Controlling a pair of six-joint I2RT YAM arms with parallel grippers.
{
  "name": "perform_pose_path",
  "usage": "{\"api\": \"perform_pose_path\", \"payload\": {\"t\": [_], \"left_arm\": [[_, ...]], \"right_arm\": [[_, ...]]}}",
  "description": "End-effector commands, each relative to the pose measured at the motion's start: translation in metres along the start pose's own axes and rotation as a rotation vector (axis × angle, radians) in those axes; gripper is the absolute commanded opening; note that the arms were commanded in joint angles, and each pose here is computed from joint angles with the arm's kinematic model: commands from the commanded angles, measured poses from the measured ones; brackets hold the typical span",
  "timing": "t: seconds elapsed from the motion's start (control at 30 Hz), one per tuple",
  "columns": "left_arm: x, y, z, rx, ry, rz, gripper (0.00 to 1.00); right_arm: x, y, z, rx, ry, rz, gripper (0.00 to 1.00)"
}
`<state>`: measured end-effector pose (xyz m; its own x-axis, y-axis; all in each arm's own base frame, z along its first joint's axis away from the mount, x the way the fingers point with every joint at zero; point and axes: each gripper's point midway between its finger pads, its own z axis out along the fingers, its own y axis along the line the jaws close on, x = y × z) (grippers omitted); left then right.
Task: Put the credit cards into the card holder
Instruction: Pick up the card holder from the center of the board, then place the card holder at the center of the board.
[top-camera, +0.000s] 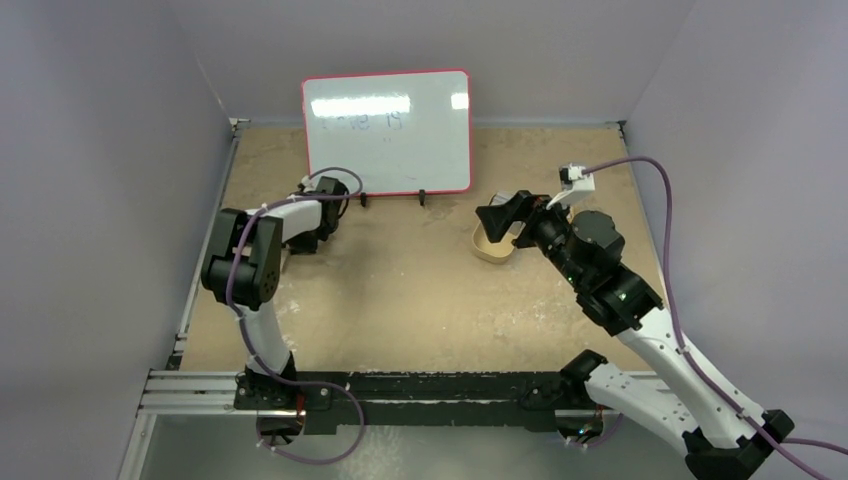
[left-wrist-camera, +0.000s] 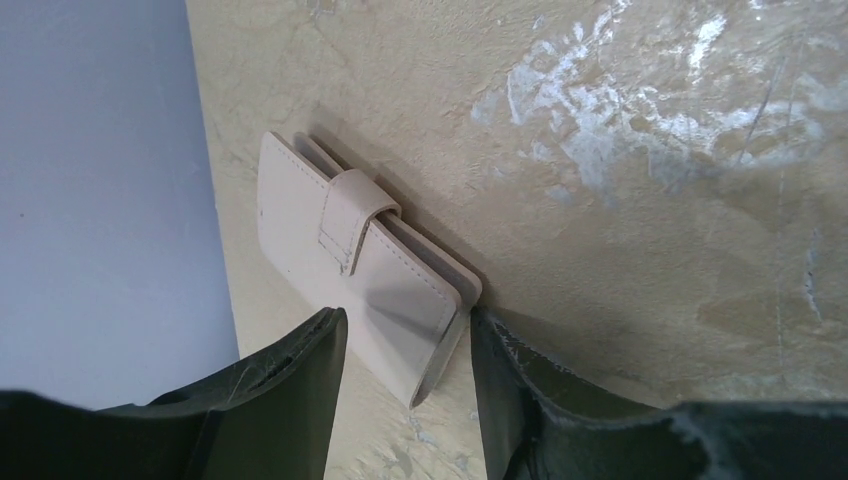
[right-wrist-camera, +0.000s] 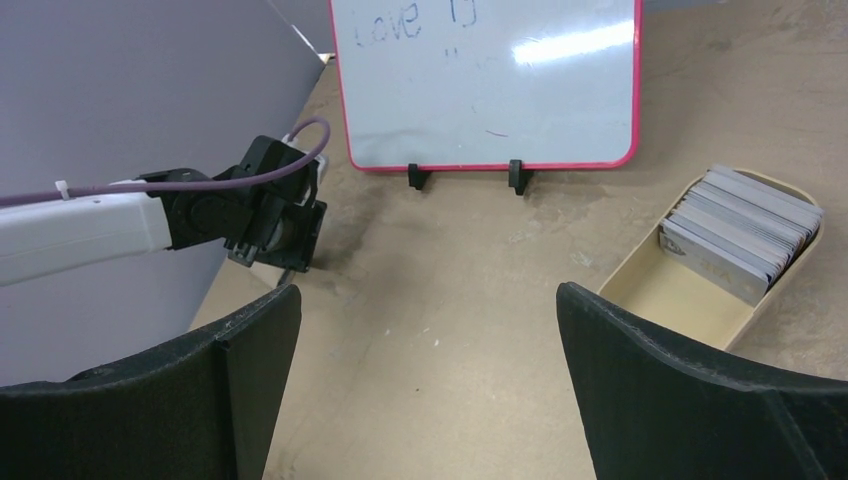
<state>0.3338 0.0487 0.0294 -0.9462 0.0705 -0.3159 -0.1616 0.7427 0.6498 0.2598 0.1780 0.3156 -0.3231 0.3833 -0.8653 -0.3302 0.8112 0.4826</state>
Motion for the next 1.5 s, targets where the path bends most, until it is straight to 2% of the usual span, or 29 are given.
{"api": "perform_pose_path", "payload": {"t": [0.0,0.07,0.27,0.3,0.43,0.53,0.77,0.97,1.1,1.17,1.23,1.37,1.47], "left_arm": [[-0.001,-0.006,0.007,0.007,0.010,0.005,0.47],[0.000,-0.007,0.008,0.006,0.015,0.012,0.38],[-0.008,-0.001,-0.003,0.000,-0.012,0.001,0.02],[-0.013,0.001,-0.009,0.003,-0.029,-0.008,0.00],[-0.030,0.003,-0.043,0.021,-0.116,-0.014,0.00],[-0.042,-0.005,-0.071,0.145,-0.168,-0.078,0.00],[-0.060,-0.040,-0.145,0.630,-0.280,-0.299,0.00],[-0.074,-0.067,-0.243,1.158,-0.360,-0.459,0.00],[-0.068,-0.085,-0.285,1.466,-0.325,-0.584,0.00],[-0.056,-0.098,-0.286,1.534,-0.279,-0.619,0.00],[-0.040,-0.114,-0.273,1.534,-0.244,-0.624,0.00],[0.002,-0.140,-0.228,1.436,-0.107,-0.609,0.00],[0.022,-0.143,-0.209,1.364,-0.070,-0.600,0.01]], "right_arm": [[-0.015,0.014,-0.008,-0.061,-0.053,0.024,0.98],[-0.016,0.014,-0.010,-0.065,-0.062,0.029,0.98],[-0.014,0.012,-0.012,-0.064,-0.069,0.035,0.98],[-0.012,0.010,-0.012,-0.059,-0.071,0.033,0.98],[-0.004,0.009,-0.008,-0.074,-0.063,0.035,0.98],[0.000,0.009,-0.006,-0.076,-0.049,0.037,0.97],[0.004,0.005,-0.003,-0.055,-0.039,0.042,0.97],[0.015,0.007,0.004,-0.072,-0.006,0.047,0.97],[0.024,0.006,0.011,-0.069,0.025,0.049,0.96],[0.031,0.005,0.014,-0.067,0.049,0.047,0.96],[0.041,0.004,0.019,-0.067,0.088,0.043,0.95],[0.069,0.004,0.033,-0.077,0.200,0.028,0.90],[0.092,0.001,0.042,-0.082,0.279,0.024,0.84]]}}
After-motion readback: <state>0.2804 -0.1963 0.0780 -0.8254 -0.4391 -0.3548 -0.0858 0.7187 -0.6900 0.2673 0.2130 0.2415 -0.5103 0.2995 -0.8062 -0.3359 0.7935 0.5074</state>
